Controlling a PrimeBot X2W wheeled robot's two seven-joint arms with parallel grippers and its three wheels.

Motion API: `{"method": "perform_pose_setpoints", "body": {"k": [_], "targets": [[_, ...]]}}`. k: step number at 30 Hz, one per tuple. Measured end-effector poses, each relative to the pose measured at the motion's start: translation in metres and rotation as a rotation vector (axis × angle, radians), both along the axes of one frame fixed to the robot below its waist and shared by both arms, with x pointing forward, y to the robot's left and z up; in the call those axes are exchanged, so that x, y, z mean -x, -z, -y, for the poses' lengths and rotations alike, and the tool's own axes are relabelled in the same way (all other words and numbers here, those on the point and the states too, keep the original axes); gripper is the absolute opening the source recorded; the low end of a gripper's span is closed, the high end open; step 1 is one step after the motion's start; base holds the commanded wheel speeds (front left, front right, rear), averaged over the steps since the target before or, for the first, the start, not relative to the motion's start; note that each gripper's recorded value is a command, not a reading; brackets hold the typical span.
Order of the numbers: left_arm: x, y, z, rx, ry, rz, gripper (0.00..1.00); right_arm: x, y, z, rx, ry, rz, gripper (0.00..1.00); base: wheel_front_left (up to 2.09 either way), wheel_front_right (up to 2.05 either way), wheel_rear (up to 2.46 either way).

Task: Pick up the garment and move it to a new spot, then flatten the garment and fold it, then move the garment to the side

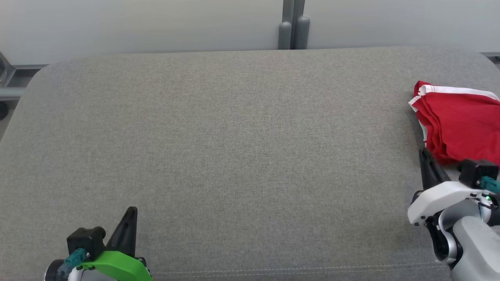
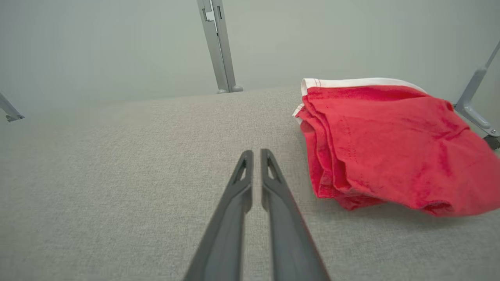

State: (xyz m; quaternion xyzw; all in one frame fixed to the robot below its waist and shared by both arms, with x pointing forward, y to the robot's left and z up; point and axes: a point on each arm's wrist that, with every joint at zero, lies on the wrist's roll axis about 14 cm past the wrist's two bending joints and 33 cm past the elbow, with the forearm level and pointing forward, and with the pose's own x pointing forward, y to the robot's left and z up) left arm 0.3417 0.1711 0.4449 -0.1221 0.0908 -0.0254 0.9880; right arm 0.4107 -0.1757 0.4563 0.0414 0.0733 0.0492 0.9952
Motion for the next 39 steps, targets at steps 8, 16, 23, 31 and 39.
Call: {"method": "perform_pose_setpoints", "body": {"k": [8, 16, 23, 31, 39], "targets": [[0.001, 0.003, 0.000, 0.081, -0.031, -0.027, 0.00, 0.007, 0.010, 0.002, -0.088, 0.038, -0.052, 0.00, 0.00, 0.00, 0.00], [-0.003, 0.003, 0.000, 0.179, -0.060, -0.049, 0.00, 0.007, 0.008, 0.004, -0.206, 0.078, -0.071, 0.00, 0.00, 0.00, 0.00], [-0.006, 0.002, -0.001, 0.271, -0.085, -0.061, 0.00, 0.007, 0.006, 0.005, -0.309, 0.113, -0.089, 0.00, 0.00, 0.00, 0.00], [-0.008, 0.002, -0.003, 0.373, -0.112, -0.080, 0.00, 0.007, 0.004, 0.007, -0.424, 0.145, -0.103, 0.00, 0.00, 0.00, 0.00], [-0.011, 0.000, -0.004, 0.477, -0.133, -0.091, 0.00, 0.010, 0.004, 0.009, -0.539, 0.173, -0.119, 0.00, 0.00, 0.00, 0.00]]}}
